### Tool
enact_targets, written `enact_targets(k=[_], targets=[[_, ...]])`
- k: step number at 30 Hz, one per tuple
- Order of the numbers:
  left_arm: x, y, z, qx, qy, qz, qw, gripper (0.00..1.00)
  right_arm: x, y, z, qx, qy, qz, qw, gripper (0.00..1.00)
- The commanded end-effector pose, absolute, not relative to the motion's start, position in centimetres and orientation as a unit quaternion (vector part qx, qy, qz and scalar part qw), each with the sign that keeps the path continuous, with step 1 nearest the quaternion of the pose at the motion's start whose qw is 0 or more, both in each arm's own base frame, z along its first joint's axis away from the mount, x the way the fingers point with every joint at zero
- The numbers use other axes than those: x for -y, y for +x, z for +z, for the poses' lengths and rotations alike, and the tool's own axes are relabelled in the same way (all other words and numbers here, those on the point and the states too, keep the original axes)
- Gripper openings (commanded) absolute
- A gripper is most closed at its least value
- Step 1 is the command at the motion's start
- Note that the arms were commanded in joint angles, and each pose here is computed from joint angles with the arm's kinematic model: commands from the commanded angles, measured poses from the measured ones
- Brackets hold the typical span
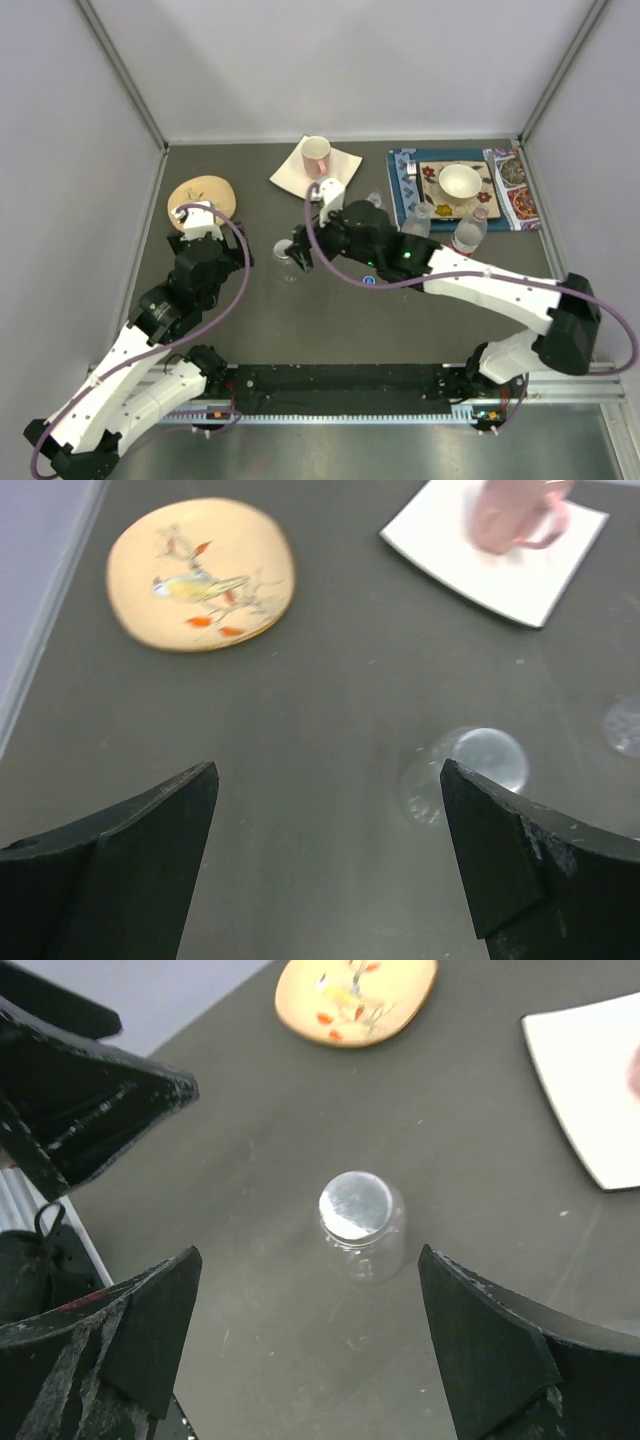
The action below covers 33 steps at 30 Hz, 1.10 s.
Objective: Unscrew the bottle caps
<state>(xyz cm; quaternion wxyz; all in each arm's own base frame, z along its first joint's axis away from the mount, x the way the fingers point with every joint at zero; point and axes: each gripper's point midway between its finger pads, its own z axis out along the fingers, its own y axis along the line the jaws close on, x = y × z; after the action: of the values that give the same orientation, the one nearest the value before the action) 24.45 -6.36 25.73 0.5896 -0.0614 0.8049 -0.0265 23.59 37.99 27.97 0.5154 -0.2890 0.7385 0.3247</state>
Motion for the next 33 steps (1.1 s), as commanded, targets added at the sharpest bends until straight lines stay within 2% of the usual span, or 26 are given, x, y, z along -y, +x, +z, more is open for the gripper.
enact_targets(k=[1,6,16,33], targets=[[3.0,23.1,25.1,-0.805,-0.124,0.028,0.579,0.99,-41.6,22.9,27.4,-0.743,-0.316,0.339,0.482,0.9],[2.6,21.9,25.0,-0.797,-0.123,0.006,0.592,0.99,-44.0,24.1,23.1,-0.772,-0.32,0.308,0.454,0.91],[2.9,21.4,24.8,-0.795,-0.114,-0.016,0.596,0.99,-45.6,26.4,18.7,-0.806,-0.3,0.252,0.444,0.99],[2.8,21.1,25.1,-0.785,-0.116,-0.027,0.608,0.99,-46.1,28.9,12.5,-0.839,-0.277,0.18,0.431,0.99]])
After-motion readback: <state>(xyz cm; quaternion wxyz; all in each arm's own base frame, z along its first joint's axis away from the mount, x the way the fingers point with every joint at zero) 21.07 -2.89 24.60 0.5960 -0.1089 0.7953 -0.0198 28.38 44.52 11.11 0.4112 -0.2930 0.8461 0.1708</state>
